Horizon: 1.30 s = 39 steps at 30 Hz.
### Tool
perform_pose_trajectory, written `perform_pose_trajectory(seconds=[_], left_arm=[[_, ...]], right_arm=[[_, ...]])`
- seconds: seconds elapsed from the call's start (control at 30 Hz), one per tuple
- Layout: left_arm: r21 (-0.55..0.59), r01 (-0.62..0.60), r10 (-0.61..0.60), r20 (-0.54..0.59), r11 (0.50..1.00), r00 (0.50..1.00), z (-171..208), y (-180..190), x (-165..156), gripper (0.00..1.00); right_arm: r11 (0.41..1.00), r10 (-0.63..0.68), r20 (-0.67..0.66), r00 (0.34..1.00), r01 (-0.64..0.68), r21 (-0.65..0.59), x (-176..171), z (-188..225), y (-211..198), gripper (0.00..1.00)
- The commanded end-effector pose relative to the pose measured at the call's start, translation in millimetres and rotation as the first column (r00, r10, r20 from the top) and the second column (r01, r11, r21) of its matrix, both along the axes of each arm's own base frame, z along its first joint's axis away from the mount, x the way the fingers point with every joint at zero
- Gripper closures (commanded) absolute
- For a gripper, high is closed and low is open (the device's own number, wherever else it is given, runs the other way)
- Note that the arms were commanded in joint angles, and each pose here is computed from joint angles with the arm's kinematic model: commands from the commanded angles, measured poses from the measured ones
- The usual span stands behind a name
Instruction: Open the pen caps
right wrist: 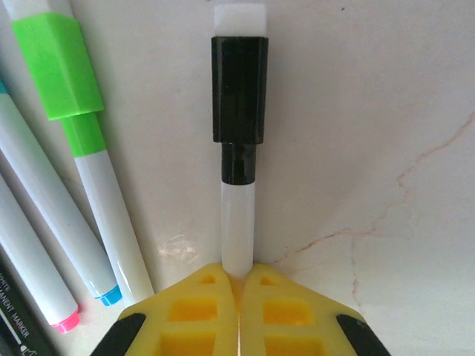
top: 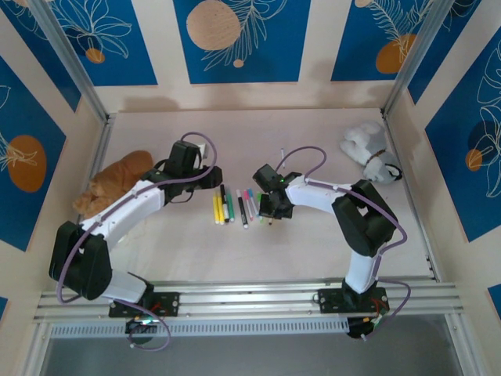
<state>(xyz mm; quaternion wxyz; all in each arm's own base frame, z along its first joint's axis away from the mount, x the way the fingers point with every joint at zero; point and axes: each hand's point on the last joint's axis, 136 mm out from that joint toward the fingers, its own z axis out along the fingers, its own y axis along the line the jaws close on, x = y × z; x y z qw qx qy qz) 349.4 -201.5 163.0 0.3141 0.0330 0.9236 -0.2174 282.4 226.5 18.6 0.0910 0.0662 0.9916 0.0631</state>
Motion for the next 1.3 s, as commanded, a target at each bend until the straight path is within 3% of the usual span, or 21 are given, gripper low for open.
perform_pose_trajectory(seconds=[0.0,0.23,0.4,0.57,0.97,1.27], left_arm=[[-0.025,0.025,-0.025,-0.006,0.999,1.0,-1,-12,-1,0.51],[-0.024,0.039,-0.039,-0.026,0.999,0.999,-8,-20,0,0.52],[-0.043,0.051,-0.053,-0.046,0.998,0.998,-13,-32,0,0.52],[-0.091,0.065,-0.07,-0.052,0.994,0.996,-12,-46,1,0.5],[-0.194,0.108,-0.121,-0.056,0.975,0.991,-1,-76,1,0.43],[-0.199,0.138,-0.156,-0.077,0.97,0.985,-5,-93,-6,0.44]], right_arm=[[1.0,0.022,-0.062,0.998,-0.023,-0.011,-19,-3,-5,1.0],[0.993,0.063,-0.006,0.998,-0.062,0.105,-19,23,12,1.0],[0.949,0.137,0.073,0.988,-0.152,0.275,-22,54,41,1.0],[0.906,0.199,0.145,0.969,-0.238,0.349,-26,84,56,1.0],[0.793,0.308,0.248,0.918,-0.392,0.466,-36,113,84,1.0],[0.775,0.304,0.301,0.904,-0.419,0.474,-29,132,90,1.0]])
